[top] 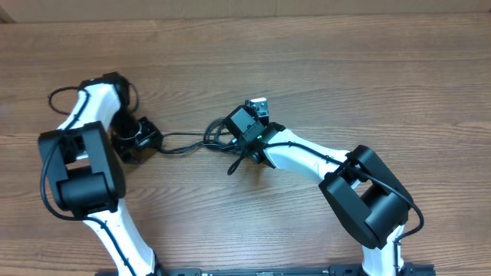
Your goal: Untangle cables
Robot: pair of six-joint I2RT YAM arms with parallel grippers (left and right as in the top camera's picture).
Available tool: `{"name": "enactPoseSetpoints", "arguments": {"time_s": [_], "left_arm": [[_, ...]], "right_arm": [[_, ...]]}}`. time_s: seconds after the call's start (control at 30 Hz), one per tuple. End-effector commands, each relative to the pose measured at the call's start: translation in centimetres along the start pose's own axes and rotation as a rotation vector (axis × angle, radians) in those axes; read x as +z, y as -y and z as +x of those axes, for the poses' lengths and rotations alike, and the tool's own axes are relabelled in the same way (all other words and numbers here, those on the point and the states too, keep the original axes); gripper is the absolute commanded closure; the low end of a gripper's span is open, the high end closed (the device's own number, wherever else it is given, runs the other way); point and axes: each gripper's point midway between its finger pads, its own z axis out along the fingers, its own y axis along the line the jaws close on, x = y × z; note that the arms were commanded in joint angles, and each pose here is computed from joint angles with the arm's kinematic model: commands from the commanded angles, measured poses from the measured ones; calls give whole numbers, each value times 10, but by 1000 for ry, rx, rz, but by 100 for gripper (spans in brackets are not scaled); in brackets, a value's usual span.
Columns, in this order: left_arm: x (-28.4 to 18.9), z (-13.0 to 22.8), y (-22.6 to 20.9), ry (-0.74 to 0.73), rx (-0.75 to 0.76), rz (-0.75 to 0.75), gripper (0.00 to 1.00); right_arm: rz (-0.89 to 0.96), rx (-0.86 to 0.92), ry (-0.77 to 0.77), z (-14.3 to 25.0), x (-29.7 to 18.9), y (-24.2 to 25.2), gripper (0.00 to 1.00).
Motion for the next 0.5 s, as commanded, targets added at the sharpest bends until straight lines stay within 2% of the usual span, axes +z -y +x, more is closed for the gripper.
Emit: {"name": "enactPoseSetpoints", "arguments": {"time_s": [0.0, 0.2, 0.47], "left_arm": [[17, -3, -10, 81, 83, -241, 27], [-4, 13, 19, 112, 190, -291, 27], [-64, 10, 49, 189, 279, -244, 25]], "right_arm": [[117, 22, 47, -12, 0, 28, 51], [117, 22, 47, -12, 0, 28, 49], [117, 22, 47, -12, 0, 28, 48]]}}
